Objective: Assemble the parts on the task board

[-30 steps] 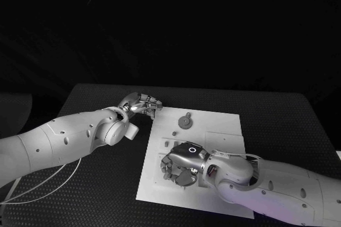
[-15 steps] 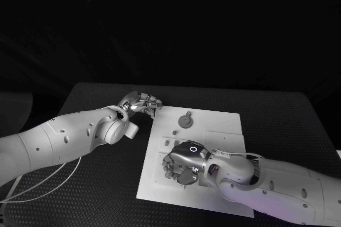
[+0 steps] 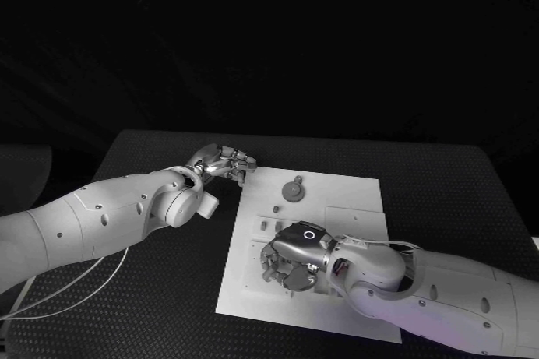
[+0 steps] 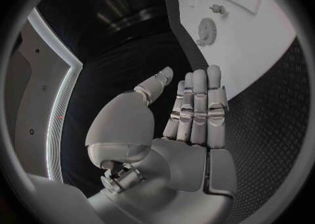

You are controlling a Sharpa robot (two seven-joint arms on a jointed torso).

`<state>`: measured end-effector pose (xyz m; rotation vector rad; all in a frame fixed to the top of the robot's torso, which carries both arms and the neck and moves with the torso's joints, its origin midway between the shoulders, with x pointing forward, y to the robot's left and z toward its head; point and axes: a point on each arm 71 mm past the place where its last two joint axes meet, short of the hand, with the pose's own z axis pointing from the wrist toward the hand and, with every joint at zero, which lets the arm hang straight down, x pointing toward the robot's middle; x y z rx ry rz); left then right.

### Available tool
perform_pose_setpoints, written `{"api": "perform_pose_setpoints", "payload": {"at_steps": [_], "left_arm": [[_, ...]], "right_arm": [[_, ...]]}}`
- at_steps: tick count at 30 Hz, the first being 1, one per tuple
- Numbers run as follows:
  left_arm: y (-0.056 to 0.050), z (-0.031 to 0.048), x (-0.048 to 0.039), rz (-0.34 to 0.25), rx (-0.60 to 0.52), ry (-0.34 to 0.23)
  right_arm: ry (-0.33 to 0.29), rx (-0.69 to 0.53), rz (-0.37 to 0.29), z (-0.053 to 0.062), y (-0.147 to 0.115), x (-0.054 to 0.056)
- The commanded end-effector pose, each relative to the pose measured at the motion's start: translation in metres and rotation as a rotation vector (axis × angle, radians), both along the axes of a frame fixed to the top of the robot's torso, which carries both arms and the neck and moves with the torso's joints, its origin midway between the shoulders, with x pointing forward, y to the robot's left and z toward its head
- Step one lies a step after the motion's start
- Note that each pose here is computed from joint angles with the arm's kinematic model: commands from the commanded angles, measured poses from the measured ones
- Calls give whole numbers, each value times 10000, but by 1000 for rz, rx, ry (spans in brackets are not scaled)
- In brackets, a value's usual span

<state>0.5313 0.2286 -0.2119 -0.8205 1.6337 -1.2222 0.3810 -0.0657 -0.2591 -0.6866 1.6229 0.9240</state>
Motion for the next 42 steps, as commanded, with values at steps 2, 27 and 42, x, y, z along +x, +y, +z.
{"api": "perform_pose_setpoints", "payload": {"at_steps": [2,27,42], "left_arm": [[-14,12,-3,-14,-11,-6],[-6,12,-4,-13,-10,-6],[-21,13,-7,-16,-11,-5]], "right_arm": [[13,-41,-6,-51,-43,8],[27,-49,-3,-54,-35,-6],[63,-59,23,-80,108,-45]]}}
